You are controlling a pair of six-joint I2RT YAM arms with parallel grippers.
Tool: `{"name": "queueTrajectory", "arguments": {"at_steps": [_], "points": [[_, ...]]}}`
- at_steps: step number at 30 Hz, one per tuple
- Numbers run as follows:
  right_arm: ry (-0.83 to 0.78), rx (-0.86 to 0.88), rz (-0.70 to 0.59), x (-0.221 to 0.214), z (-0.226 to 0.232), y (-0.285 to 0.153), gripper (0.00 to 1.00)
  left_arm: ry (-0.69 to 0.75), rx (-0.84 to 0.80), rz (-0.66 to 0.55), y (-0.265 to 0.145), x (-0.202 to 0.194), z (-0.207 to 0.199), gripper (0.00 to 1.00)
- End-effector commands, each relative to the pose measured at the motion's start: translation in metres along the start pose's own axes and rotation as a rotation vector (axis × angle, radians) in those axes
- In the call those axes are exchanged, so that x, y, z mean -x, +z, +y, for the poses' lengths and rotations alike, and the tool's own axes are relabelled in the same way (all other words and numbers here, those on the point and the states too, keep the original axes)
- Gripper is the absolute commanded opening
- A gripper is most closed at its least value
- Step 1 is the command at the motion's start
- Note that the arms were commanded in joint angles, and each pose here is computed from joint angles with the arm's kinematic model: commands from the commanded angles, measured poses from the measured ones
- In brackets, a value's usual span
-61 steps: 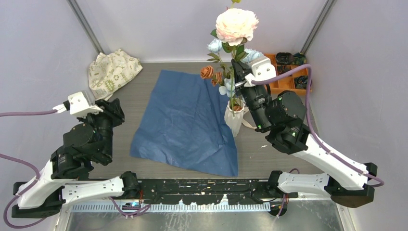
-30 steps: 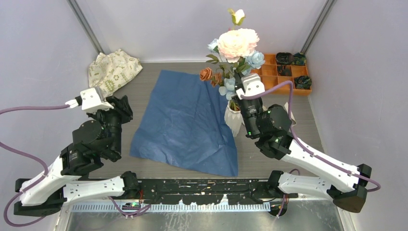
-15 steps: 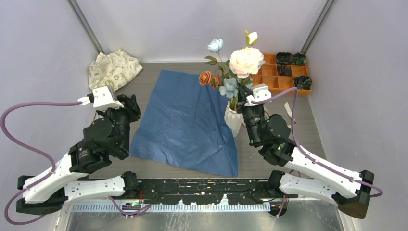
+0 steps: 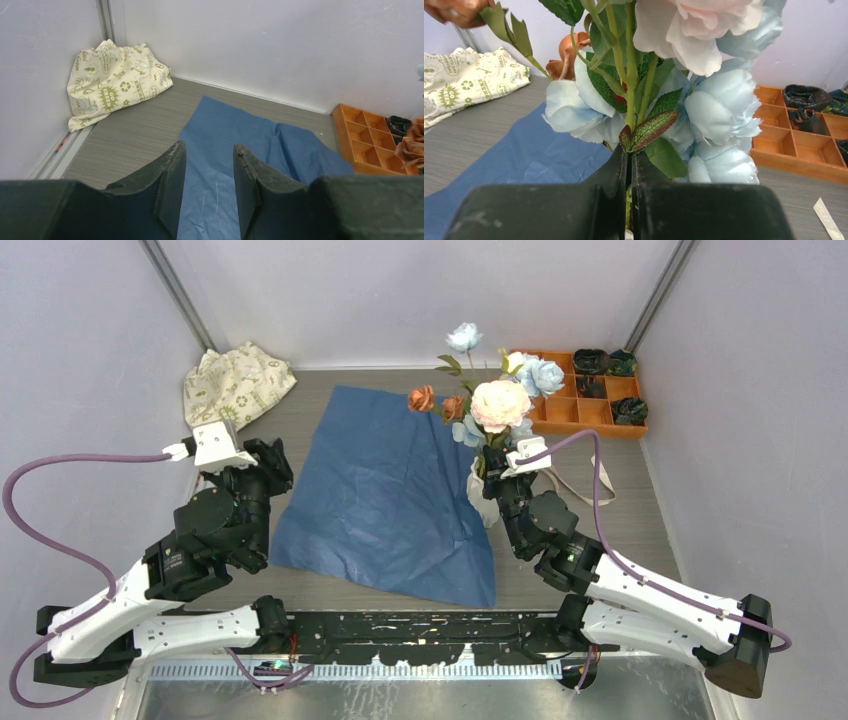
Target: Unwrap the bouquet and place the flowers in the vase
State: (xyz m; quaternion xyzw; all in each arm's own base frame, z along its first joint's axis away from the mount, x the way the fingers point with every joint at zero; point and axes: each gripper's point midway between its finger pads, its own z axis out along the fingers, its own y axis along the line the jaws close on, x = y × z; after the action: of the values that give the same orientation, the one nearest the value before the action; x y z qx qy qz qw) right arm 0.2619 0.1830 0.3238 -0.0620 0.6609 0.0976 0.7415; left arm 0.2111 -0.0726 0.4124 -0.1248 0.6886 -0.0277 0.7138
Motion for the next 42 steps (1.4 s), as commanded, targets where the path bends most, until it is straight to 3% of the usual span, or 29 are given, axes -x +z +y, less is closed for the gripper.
{"name": "queueTrajectory", "arguments": {"at_steps": [1, 5, 9, 17, 26, 30, 34, 37, 42], "points": [[0.087, -0.036, -0.002, -0.002, -0.008, -0.005, 0.01, -0.07, -0.002, -0.011, -0.001, 0.006, 0.001, 0.41], [0.073, -0.056, 0.008, -0.007, -0.013, -0.007, 0.05, -0.076, -0.004, -0.01, -0.001, 0.006, 0.001, 0.41], [0.039, -0.075, 0.022, -0.012, -0.016, -0.006, 0.2, -0.071, -0.005, -0.008, -0.001, 0.004, -0.001, 0.41], [-0.009, -0.11, 0.048, -0.02, -0.018, -0.002, 0.35, -0.068, -0.006, -0.006, 0.0, 0.003, -0.003, 0.41], [0.001, -0.114, 0.05, -0.015, -0.019, -0.003, 0.46, -0.064, -0.003, -0.006, 0.0, 0.001, -0.003, 0.42], [0.033, -0.103, 0.038, -0.003, -0.02, -0.005, 0.63, -0.058, -0.003, -0.005, 0.001, 0.0, -0.004, 0.42], [0.075, -0.095, 0.023, 0.011, -0.023, -0.01, 0.9, -0.05, 0.001, -0.003, 0.001, -0.001, -0.006, 0.43], [0.092, -0.094, 0.014, 0.019, -0.027, -0.014, 0.99, -0.05, 0.002, -0.003, 0.001, -0.001, -0.007, 0.44], [0.103, -0.101, 0.004, 0.03, -0.036, -0.021, 1.0, -0.044, 0.007, -0.003, 0.002, -0.001, -0.008, 0.44]]}}
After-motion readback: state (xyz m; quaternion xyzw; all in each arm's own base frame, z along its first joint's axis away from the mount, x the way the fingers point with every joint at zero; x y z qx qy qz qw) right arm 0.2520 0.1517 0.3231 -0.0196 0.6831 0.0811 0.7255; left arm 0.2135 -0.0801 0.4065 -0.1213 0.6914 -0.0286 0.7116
